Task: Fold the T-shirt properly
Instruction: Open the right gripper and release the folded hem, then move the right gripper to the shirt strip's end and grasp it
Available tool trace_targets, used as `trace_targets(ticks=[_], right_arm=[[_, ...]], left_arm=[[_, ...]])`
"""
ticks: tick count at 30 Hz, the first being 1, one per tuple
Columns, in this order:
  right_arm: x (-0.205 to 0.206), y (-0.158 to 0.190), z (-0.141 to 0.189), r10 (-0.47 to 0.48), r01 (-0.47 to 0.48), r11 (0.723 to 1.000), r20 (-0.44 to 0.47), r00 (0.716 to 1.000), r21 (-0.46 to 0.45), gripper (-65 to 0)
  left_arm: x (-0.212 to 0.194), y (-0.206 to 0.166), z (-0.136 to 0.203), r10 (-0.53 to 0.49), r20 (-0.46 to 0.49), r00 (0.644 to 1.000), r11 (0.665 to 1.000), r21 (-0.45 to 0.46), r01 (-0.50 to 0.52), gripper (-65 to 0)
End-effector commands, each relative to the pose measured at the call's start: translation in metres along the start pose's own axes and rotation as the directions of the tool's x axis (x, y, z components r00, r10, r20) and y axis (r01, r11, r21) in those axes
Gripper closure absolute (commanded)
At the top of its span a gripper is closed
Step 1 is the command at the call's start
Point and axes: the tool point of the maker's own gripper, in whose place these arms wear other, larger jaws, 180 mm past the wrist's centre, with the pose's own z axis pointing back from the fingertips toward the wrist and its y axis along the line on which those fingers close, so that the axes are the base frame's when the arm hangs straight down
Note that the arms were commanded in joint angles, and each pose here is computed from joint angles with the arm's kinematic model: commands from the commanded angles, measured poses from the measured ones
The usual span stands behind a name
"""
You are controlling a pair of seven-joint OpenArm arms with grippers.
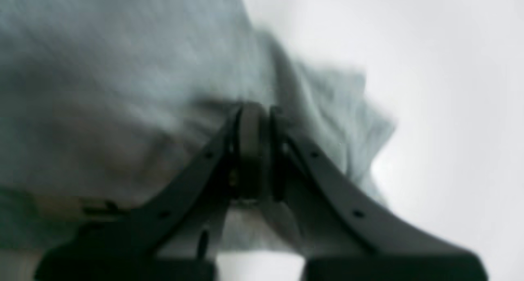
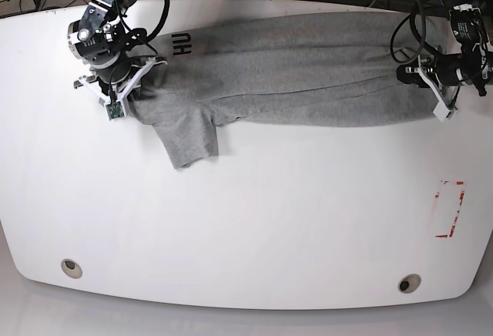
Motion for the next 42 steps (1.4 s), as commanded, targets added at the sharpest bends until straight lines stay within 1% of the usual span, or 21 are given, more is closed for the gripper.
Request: trace_targets(ticks=[1, 4, 9, 11, 15, 16, 19, 21, 24, 27, 30, 34, 37, 38, 39, 42], right_arm=[[0.0, -0.002, -0.004, -0.008, 0.008, 1.0, 0.025, 1.0, 0.007, -5.2], [-0.009, -0.006, -0.012, -0.014, 0.014, 1.0, 0.026, 1.0, 0.019, -5.2], [-0.027, -0.012, -0.028, -0.032, 0.032, 0.998, 0.002, 0.999, 0.045, -5.2], [-0.033, -0.017, -0.032, -0.033, 0.034, 0.998, -0.01, 0.999, 0.049, -5.2], [-0.029, -0.022, -0.038, -0.04, 0.039, 0.998, 0.013, 0.999, 0.05, -5.2], [-0.029, -0.024, -0.039, -0.046, 0.045, 0.998, 0.016, 0.999, 0.049, -5.2], [-0.035, -0.044, -0.038, -0.069, 0.069, 0.998, 0.008, 0.998, 0.012, -5.2], [-0.028, -0.052, -0.039, -0.074, 0.074, 0.997, 0.022, 0.997, 0.0, -5.2], [-0.026, -0.062, -0.04, -0.075, 0.076, 0.997, 0.021, 0.997, -0.013, -5.2], [-0.024, -0.071, -0.038, -0.074, 0.074, 0.997, 0.026, 0.997, -0.031, -5.2], [-0.02, -0.073, -0.037, -0.07, 0.071, 0.997, 0.035, 0.997, -0.036, -5.4], [0.004, -0.078, -0.03, -0.043, 0.048, 0.997, 0.091, 0.995, -0.06, -6.0], [0.018, -0.082, -0.022, -0.015, 0.025, 0.996, 0.109, 0.994, -0.085, -11.9], [0.029, -0.085, -0.017, 0.0, 0.013, 0.995, 0.121, 0.993, -0.102, -17.8], [0.035, -0.087, -0.015, 0.007, 0.007, 0.994, 0.127, 0.992, -0.111, -21.4], [0.051, -0.088, -0.008, 0.021, -0.002, 0.991, 0.142, 0.99, -0.132, -35.2]], left_arm=[[-0.001, 0.016, 0.012, -0.018, 0.004, 1.0, 0.998, 0.055, 0.017, -12.5], [0.004, 0.017, 0.012, -0.026, 0.037, 0.999, 0.998, 0.06, 0.023, -12.6], [0.009, 0.008, 0.002, -0.058, 0.034, 0.998, 0.997, 0.043, 0.057, -12.6], [0.02, 0.002, -0.001, -0.076, 0.043, 0.996, 0.997, 0.03, 0.075, -12.6], [0.037, -0.002, -0.01, -0.087, 0.041, 0.995, 0.996, 0.018, 0.086, -12.8], [0.04, -0.001, -0.012, -0.088, 0.035, 0.996, 0.996, 0.023, 0.087, -12.8], [0.053, 0.003, -0.018, -0.1, 0.02, 0.995, 0.994, 0.047, 0.099, -12.9], [0.057, 0.006, -0.021, -0.107, 0.005, 0.994, 0.992, 0.063, 0.107, -14.0], [0.068, 0.001, -0.029, -0.12, -0.006, 0.993, 0.99, 0.067, 0.12, -20.0], [0.075, 0.0, -0.028, -0.131, -0.002, 0.991, 0.988, 0.079, 0.131, -25.3], [0.077, 0.0, -0.028, -0.131, 0.004, 0.991, 0.989, 0.077, 0.13, -27.2], [0.088, -0.007, -0.026, -0.133, 0.035, 0.991, 0.99, 0.053, 0.131, -27.9], [0.1, -0.016, -0.023, -0.133, 0.069, 0.989, 0.991, 0.023, 0.132, -27.9], [0.106, -0.02, -0.021, -0.128, 0.087, 0.988, 0.992, 0.005, 0.128, -27.9], [0.109, -0.022, -0.02, -0.126, 0.099, 0.987, 0.992, -0.006, 0.128, -27.9], [0.12, -0.03, -0.016, -0.124, 0.132, 0.984, 0.991, -0.034, 0.129, -27.9]])
